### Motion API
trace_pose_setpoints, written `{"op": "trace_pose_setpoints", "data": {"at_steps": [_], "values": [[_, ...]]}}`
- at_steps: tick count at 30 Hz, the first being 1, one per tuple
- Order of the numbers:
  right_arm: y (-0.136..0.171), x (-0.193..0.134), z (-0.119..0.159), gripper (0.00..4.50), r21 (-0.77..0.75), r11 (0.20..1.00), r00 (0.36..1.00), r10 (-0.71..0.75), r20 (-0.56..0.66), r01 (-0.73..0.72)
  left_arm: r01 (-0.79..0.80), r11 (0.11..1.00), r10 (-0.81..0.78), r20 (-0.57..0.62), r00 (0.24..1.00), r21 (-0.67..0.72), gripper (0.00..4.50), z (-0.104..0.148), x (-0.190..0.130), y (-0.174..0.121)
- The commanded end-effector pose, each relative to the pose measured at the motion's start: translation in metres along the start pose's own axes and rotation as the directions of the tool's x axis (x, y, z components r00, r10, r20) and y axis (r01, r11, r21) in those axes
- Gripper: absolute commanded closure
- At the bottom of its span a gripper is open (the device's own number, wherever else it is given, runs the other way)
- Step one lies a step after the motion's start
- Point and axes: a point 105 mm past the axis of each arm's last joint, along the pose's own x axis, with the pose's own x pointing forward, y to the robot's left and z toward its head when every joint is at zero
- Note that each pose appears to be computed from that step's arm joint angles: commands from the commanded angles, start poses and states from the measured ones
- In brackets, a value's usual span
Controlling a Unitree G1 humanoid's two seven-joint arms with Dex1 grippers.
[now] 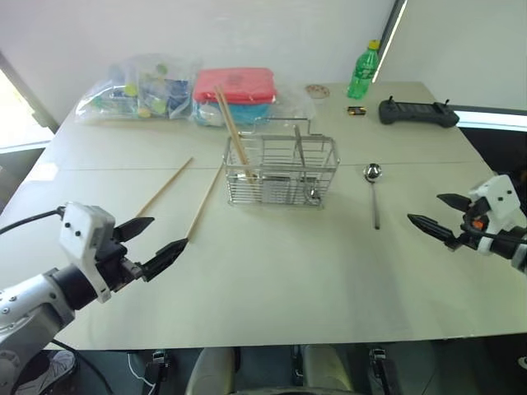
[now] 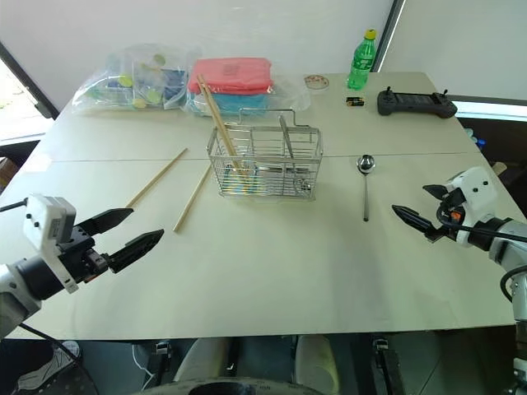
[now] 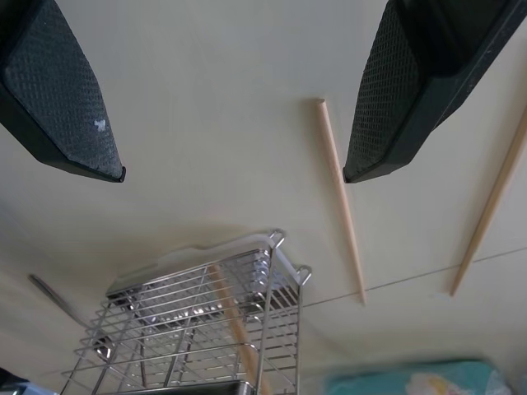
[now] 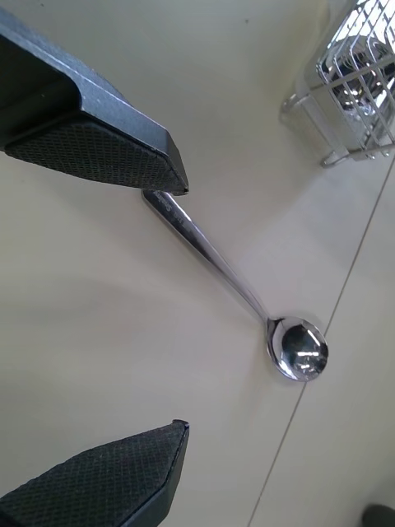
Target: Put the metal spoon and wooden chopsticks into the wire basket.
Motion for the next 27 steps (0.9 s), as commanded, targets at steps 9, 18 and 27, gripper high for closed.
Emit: {"op": "trace_pose_setpoints", "data": {"at_steps": [9,18,27], "values": [[-0.007,-0.003,0.020,0.02,-0.045,0.998,0.998,-0.039,0.047,0.041,0.040,0.999,-0.040,0.012,0.999,0.006,0.03,0.003,0.003,-0.006],[-0.003,-0.002,0.021,0.02,-0.038,0.998,0.997,-0.052,0.059,0.054,0.045,0.999,-0.045,0.026,0.999,0.015,0.03,0.008,0.007,-0.003],[-0.001,0.002,0.026,0.02,-0.030,0.997,0.995,-0.072,0.074,0.074,0.044,0.999,-0.044,0.031,0.999,0.014,0.03,0.012,0.008,-0.002]]}}
